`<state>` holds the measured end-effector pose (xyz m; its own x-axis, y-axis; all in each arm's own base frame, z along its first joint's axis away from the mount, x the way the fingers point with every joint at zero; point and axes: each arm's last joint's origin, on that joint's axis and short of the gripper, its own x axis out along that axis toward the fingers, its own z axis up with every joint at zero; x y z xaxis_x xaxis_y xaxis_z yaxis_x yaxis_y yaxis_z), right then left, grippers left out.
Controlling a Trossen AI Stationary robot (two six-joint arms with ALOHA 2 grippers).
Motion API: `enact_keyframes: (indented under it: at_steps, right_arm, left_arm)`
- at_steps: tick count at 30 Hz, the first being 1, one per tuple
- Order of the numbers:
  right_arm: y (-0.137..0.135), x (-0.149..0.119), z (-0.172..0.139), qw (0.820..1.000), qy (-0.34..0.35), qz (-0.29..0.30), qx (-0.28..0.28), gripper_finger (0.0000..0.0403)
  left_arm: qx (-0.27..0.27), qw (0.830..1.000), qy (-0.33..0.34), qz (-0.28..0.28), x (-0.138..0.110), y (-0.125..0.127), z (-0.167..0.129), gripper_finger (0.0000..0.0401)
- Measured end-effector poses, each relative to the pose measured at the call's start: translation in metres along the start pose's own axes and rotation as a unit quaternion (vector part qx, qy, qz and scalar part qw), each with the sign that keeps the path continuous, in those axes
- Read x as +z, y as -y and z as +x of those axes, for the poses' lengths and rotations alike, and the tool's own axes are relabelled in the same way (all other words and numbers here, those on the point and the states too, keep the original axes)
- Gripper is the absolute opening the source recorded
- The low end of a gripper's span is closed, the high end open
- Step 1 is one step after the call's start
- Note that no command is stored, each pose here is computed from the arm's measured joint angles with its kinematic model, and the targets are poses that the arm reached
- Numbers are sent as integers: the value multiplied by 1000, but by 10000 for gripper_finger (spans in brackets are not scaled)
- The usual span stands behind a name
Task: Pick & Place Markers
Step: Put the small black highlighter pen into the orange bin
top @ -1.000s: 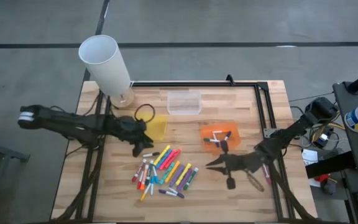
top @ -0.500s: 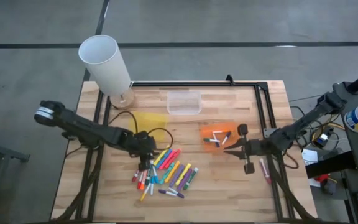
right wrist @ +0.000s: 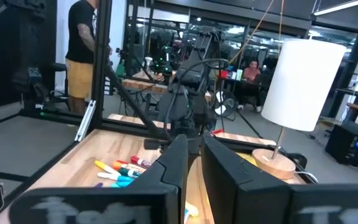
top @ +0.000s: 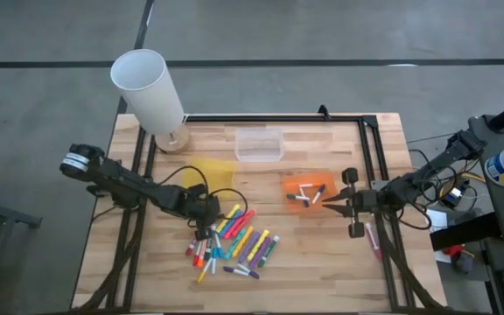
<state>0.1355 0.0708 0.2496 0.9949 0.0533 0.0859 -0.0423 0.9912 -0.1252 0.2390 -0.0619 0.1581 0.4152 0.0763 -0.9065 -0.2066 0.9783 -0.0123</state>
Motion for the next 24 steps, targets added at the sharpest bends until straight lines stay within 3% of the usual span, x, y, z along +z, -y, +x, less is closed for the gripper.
enact_keyframes:
  at_steps: [16, 24]
  right_arm:
    - [-1, -2, 2, 1000, -6, -4, 1, 43]
    - [-1, -2, 2, 1000, -7, -4, 1, 43]
  left_arm:
    - [24, 999, -28, 5, -3, 2, 19, 128]
    - [16, 1000, -24, 11, -2, 1, 18, 56]
